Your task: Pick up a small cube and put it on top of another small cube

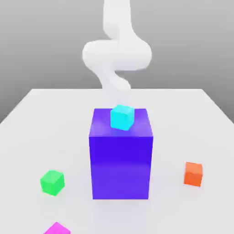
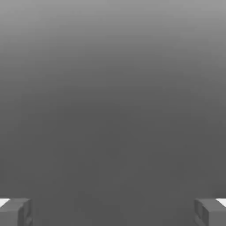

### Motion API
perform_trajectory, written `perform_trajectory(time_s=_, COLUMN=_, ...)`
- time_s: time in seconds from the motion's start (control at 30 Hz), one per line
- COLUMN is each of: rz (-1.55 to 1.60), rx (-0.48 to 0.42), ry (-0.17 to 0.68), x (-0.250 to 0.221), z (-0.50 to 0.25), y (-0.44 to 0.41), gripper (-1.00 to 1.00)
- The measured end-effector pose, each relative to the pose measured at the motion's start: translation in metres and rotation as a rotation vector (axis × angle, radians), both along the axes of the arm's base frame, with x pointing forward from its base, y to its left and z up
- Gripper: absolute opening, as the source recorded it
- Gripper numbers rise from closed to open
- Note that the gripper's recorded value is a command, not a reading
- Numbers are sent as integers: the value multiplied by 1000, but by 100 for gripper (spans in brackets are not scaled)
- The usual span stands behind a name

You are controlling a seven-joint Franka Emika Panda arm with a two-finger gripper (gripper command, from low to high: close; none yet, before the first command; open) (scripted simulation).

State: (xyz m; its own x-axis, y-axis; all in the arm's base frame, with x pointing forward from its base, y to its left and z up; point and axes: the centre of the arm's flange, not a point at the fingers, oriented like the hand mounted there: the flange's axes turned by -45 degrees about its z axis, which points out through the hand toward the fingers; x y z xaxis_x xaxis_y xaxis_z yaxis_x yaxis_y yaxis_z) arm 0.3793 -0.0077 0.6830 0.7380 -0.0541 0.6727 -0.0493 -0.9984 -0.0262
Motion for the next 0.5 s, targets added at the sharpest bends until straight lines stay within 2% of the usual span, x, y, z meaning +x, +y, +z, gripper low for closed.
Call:
perform_trajectory(time_s=0.23, rz=-113, rx=51, ry=173, x=80, z=-93, y=-28, gripper=0)
perform_trajectory(time_s=0.5, rz=-247, rx=108, ry=363, x=139, z=-220, y=-67, gripper=0)
